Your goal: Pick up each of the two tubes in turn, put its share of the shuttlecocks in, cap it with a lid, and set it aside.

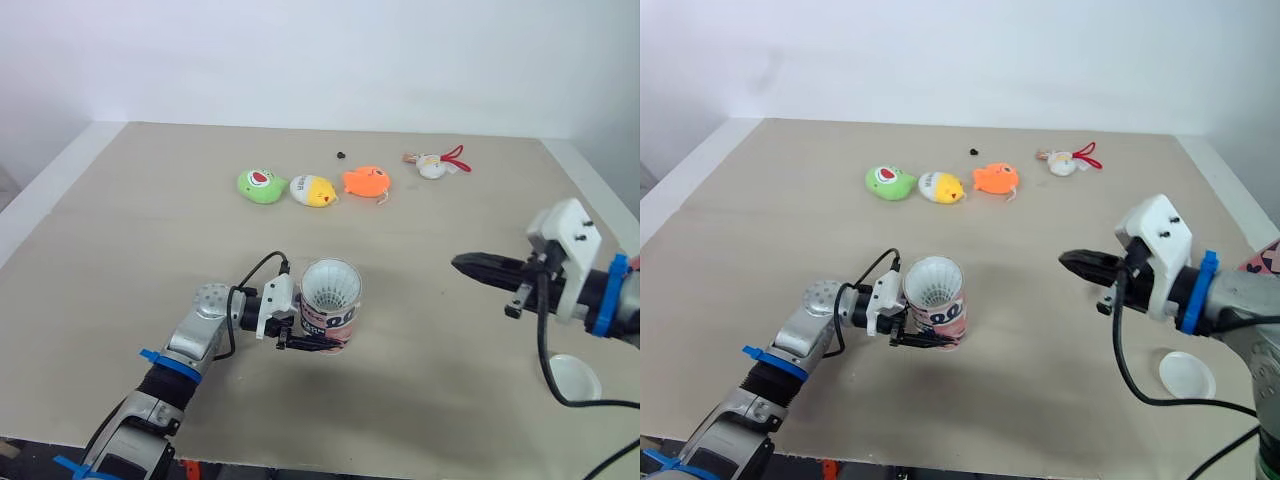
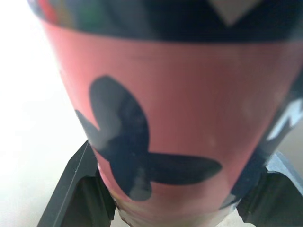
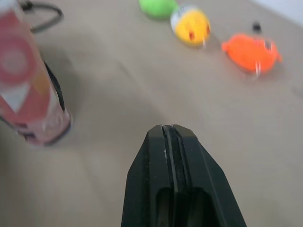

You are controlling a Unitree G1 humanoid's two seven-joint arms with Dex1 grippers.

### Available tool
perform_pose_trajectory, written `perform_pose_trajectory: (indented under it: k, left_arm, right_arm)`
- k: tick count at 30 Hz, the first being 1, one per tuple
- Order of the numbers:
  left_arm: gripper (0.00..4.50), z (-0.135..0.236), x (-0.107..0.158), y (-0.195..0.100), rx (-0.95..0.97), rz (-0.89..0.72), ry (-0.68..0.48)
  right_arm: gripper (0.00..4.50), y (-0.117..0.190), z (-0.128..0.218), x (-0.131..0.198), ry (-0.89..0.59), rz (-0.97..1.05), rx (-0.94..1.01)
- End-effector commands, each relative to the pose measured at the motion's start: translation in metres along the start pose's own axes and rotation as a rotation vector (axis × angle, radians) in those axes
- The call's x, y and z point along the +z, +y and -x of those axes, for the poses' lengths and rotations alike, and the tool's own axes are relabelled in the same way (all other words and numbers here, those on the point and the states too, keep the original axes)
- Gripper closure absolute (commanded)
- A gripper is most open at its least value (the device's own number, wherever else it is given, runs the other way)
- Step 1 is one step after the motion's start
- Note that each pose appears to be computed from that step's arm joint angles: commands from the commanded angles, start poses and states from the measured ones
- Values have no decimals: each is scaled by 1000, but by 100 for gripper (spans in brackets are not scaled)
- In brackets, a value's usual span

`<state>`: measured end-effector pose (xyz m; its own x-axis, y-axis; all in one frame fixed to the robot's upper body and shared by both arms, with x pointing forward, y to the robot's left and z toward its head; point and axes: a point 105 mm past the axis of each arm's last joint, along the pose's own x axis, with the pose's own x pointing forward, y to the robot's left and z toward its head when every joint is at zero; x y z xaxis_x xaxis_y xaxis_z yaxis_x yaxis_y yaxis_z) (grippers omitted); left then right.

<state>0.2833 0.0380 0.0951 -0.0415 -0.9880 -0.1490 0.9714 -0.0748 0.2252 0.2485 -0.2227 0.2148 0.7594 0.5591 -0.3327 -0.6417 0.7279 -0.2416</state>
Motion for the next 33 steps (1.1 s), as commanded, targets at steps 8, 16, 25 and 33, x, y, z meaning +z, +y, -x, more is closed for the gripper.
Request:
perform_pose_trajectory:
  k: [8, 16, 25, 33]
  left_arm:
    - [192, -6, -13, -16, 57, 23, -6]
    - [192, -9, -13, -33, 2, 87, 11]
    - [192, -8, -10, -26, 36, 62, 24]
    - [192, -6, -7, -18, 84, 26, 13]
  right_arm:
    - [6, -19, 39, -46, 186, -31, -69]
    - [6, -71, 85, -92, 336, -157, -109]
    - [6, -89, 112, -133, 453, -273, -115]
    - [6, -89, 110, -152, 502, -307, -100]
